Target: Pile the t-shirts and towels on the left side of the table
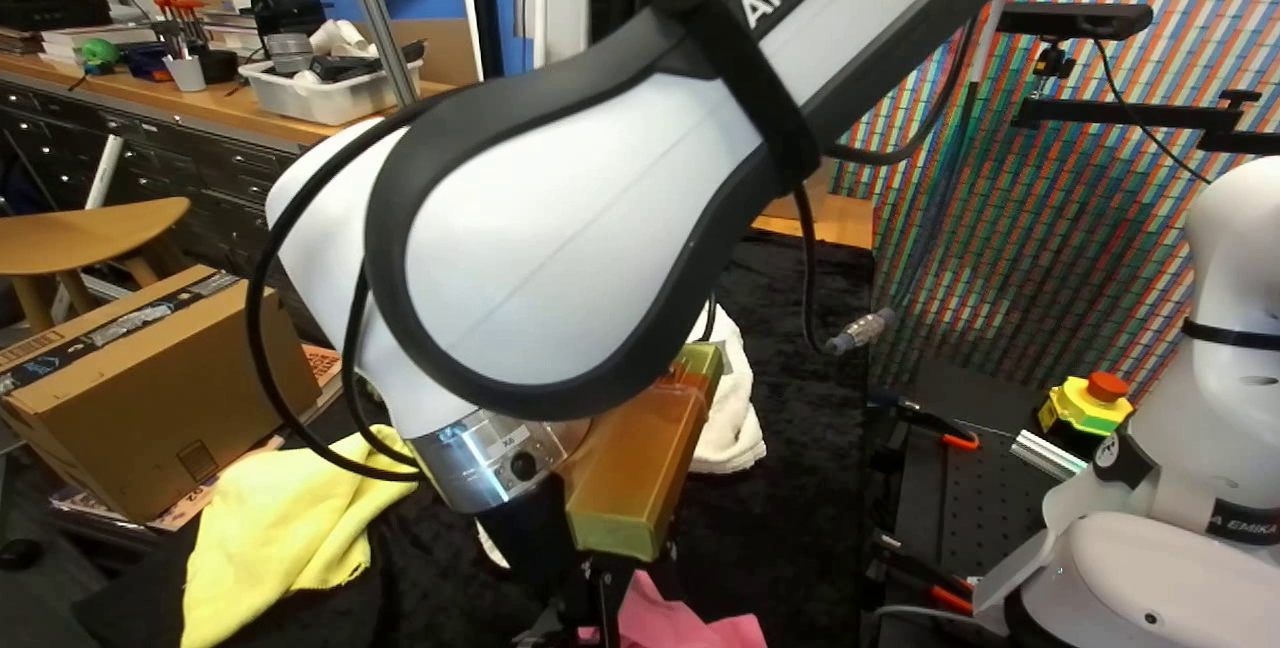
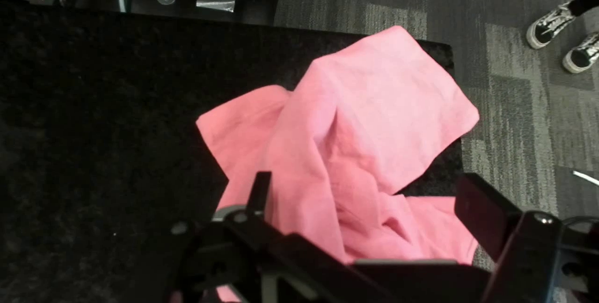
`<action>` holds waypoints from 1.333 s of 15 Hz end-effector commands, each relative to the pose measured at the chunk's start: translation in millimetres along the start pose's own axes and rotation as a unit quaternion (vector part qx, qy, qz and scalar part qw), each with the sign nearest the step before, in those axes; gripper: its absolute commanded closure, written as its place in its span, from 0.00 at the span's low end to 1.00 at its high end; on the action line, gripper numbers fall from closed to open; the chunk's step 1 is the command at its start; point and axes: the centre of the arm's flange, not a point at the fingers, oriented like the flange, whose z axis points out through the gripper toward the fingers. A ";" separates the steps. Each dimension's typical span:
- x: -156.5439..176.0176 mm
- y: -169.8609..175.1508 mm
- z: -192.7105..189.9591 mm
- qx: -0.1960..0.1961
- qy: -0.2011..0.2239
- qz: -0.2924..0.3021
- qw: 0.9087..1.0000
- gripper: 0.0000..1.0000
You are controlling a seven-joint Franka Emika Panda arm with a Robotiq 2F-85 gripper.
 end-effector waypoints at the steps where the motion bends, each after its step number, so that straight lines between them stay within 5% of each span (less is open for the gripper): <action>1: 7.0 -6.3 4.8 0.008 -0.018 -0.012 1.000 0.00; 8: 23.9 -0.1 29.8 0.012 -0.041 -0.027 0.999 0.00; 20: 45.3 19.6 46.7 -0.025 0.004 -0.017 1.000 0.00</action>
